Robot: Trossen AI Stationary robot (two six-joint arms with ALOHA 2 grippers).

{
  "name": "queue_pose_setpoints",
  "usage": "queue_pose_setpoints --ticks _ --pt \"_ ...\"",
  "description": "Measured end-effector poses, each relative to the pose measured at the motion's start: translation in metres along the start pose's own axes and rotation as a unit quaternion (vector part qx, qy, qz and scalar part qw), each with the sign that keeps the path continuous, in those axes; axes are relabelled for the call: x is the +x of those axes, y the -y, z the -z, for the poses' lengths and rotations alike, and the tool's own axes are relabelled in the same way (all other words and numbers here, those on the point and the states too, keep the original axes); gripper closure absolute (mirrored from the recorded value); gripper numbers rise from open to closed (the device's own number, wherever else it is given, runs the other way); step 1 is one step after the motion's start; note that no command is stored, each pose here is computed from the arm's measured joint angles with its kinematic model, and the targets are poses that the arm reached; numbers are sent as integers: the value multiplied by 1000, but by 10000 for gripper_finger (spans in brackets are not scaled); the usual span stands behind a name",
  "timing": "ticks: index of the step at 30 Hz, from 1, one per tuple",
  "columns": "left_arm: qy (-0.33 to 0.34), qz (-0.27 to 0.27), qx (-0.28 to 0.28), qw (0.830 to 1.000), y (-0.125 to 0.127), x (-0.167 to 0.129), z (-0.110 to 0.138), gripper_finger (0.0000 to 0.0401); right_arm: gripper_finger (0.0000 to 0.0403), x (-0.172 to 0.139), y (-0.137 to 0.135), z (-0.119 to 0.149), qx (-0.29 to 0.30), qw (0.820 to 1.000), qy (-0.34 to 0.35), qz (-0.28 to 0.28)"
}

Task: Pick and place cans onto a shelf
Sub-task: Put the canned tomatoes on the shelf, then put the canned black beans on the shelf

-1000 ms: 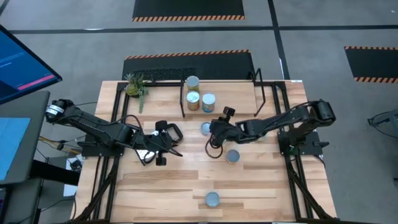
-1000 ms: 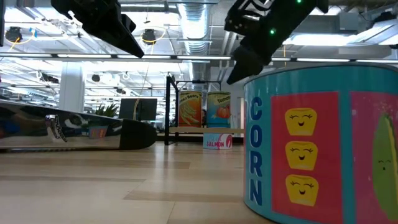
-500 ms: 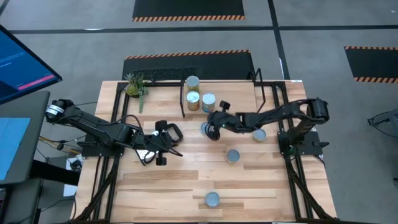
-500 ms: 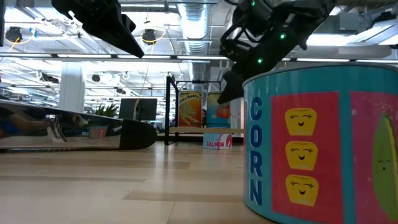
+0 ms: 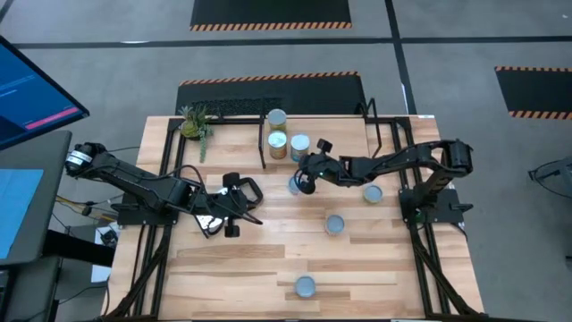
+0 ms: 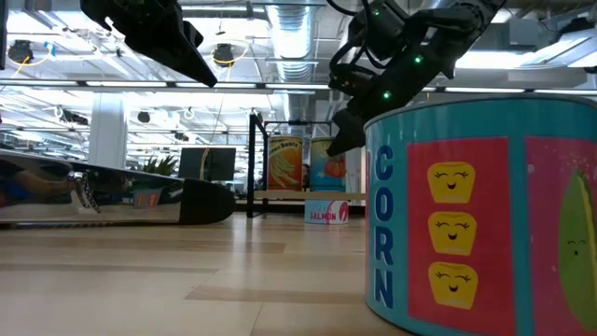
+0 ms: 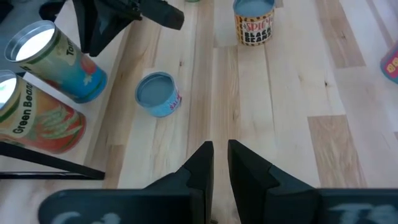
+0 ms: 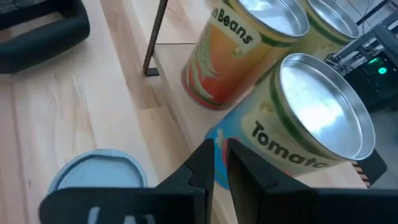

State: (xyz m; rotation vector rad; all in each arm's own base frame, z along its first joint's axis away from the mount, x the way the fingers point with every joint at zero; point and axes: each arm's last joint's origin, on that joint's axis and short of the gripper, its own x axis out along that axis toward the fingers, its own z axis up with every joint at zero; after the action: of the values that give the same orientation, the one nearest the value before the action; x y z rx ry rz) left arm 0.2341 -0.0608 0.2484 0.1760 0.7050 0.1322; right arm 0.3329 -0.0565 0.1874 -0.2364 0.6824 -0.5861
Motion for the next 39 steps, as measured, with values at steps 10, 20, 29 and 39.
queue_pose_setpoints --ticks 10,20,29,39 --pt "0 0 -3 1000 0 0 0 363 338 5 10 1 9 1000 -6 13" --pt "0 0 -5 1000 0 0 0 363 338 6 11 1 4 1000 -2 16" --pt "0 0 -12 1000 0 0 0 363 338 9 18 2 7 1000 -7 24" --pt "0 0 -13 1000 0 0 0 363 338 -10 -12 -1 12 999 0 -30"
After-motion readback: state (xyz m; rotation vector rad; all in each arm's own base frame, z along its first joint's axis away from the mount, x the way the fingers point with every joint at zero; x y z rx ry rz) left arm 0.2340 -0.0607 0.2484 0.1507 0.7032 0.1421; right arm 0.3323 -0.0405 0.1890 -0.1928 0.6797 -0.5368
